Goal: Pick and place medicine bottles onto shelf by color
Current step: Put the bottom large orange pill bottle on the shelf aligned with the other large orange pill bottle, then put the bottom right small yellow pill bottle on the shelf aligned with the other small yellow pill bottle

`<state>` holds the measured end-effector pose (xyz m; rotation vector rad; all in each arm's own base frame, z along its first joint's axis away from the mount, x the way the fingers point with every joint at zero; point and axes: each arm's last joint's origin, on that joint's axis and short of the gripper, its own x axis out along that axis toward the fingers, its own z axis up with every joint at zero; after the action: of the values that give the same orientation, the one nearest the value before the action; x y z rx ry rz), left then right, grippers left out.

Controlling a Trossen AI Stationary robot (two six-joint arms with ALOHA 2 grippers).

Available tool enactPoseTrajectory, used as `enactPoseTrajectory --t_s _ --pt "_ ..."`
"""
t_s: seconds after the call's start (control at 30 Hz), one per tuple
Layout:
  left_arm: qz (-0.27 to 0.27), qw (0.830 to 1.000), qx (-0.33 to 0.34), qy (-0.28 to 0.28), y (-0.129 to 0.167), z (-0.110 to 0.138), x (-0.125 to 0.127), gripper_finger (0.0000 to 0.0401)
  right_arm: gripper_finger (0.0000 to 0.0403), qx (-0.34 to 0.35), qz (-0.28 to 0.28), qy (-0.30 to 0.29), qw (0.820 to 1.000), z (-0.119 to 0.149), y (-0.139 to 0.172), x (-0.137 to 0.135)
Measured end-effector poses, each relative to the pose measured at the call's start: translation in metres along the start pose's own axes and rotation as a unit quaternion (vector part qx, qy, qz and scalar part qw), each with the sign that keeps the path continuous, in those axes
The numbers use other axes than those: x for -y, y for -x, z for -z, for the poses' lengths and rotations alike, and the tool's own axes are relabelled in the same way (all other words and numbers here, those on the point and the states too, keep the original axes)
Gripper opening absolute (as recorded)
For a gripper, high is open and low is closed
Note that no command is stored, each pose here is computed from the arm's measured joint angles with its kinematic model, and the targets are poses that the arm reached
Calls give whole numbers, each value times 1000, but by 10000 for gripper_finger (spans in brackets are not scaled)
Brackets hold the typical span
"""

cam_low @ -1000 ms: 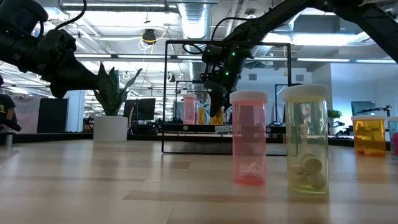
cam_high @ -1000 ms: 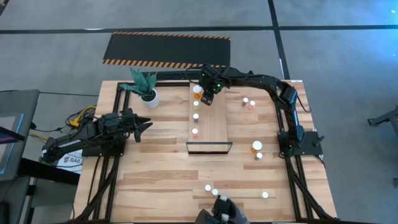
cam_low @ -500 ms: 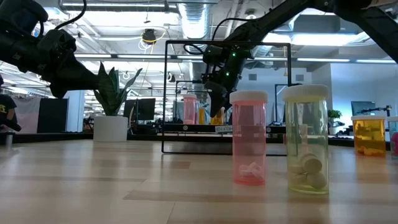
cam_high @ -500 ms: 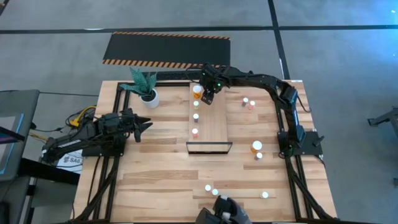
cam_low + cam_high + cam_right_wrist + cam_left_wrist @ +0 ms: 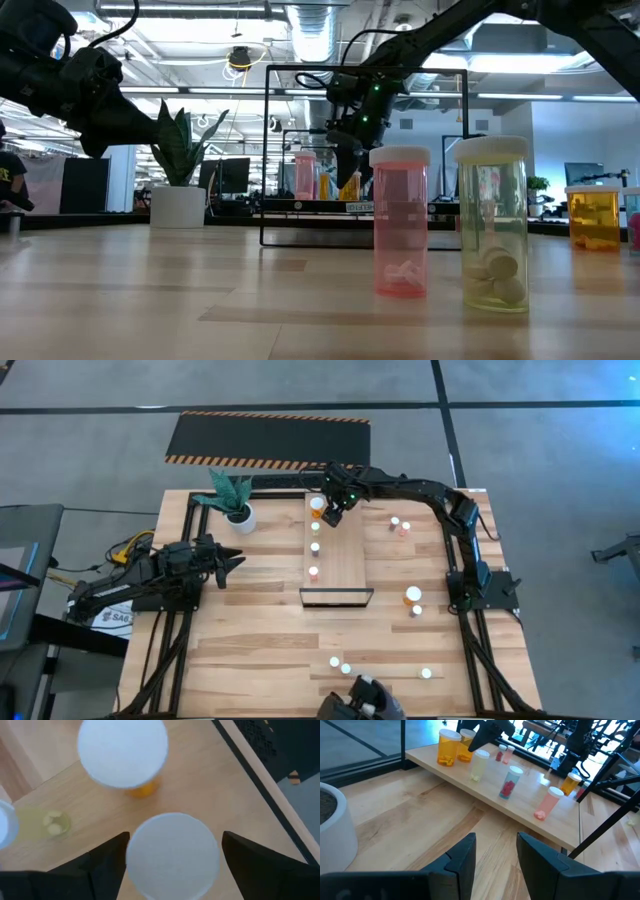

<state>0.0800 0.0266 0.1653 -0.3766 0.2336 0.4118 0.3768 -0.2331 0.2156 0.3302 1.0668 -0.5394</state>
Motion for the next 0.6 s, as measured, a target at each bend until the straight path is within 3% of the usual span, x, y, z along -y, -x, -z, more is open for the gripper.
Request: enactPoseTrajectory --t_s 0.27,0.6 --pt "0 1000 0 0 0 0 0 128 348 -28 6 -35 999 -3 15 0" --pt "0 1000 0 0 0 0 0 128 345 -128 17 -111 985 11 30 -10"
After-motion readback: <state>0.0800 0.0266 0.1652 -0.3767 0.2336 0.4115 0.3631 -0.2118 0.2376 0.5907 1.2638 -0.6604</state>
